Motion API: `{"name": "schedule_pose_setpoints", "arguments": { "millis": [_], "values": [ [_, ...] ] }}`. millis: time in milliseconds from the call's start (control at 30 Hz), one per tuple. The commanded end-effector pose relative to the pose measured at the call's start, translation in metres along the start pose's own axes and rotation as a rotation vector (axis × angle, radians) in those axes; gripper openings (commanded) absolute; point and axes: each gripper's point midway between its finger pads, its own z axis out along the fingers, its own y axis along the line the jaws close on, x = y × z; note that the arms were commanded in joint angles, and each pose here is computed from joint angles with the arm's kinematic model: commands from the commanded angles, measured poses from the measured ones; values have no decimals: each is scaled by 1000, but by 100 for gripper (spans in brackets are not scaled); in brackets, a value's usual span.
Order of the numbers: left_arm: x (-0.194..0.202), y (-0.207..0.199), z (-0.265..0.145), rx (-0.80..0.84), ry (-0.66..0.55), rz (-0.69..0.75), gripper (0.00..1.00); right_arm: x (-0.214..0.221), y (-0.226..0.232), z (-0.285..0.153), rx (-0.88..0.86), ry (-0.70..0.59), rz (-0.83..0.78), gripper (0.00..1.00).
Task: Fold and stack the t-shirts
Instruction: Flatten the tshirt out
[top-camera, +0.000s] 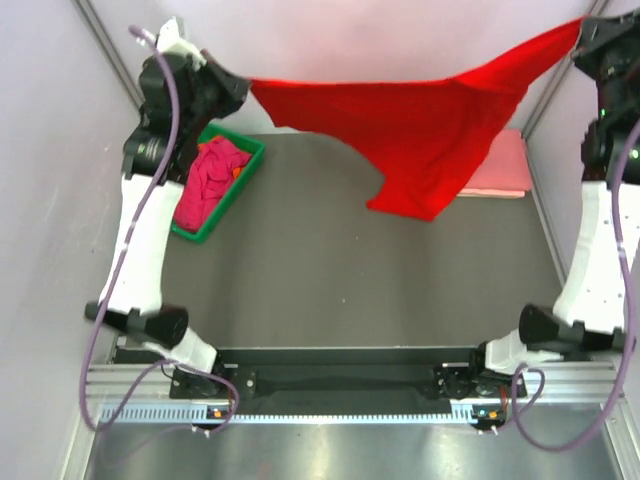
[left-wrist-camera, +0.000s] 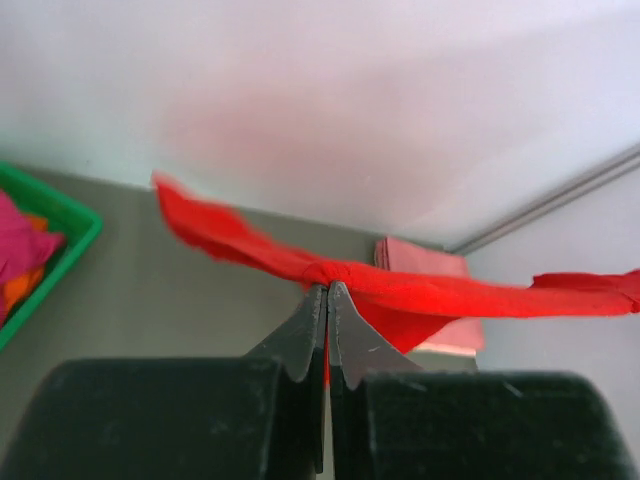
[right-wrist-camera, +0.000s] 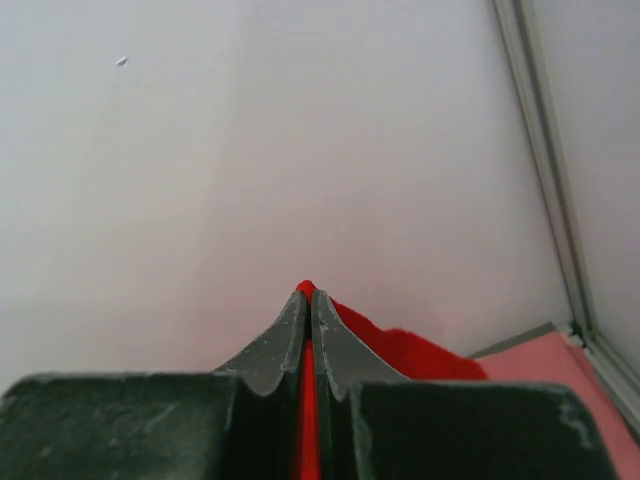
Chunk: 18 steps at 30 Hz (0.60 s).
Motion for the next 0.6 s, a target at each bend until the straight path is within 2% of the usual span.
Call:
{"name": "schedule_pose_setpoints", "arguments": {
  "millis": [0, 33, 100, 133, 200, 233, 300, 333, 400, 433, 467, 567],
  "values": [
    [5, 4, -54, 6, 2, 23, 0, 1, 19, -47, -87, 51, 34, 0],
    [39, 26, -54, -43, 81, 20, 0, 2, 16, -64, -68, 67, 41, 0],
    [55, 39, -84, -79, 97, 1, 0, 54, -14, -79, 38, 228, 67, 0],
    [92, 64, -85, -132, 171, -14, 0, 80, -29, -97, 84, 301, 76, 0],
    [102, 81, -115, -180, 147, -27, 0, 119, -50, -127, 157, 413, 109, 0],
    [136, 107, -123, -251, 214, -30, 0, 152, -67, -157, 199, 479, 128, 0],
    [143, 127, -152, -322, 172, -36, 0, 188, -79, -191, 222, 556, 180, 0],
    [166, 149, -161, -386, 210, -32, 0, 216, -93, -220, 247, 610, 191, 0],
    [165, 166, -185, -446, 149, -24, 0, 247, -106, -256, 282, 712, 201, 0],
    [179, 180, -193, -489, 160, -18, 0, 265, -116, -277, 304, 750, 201, 0],
    [178, 184, -205, -494, 132, -20, 0, 275, -122, -290, 322, 782, 199, 0],
    [201, 198, -217, -503, 144, -39, 0, 302, -142, -328, 378, 870, 156, 0]
  ]
}}
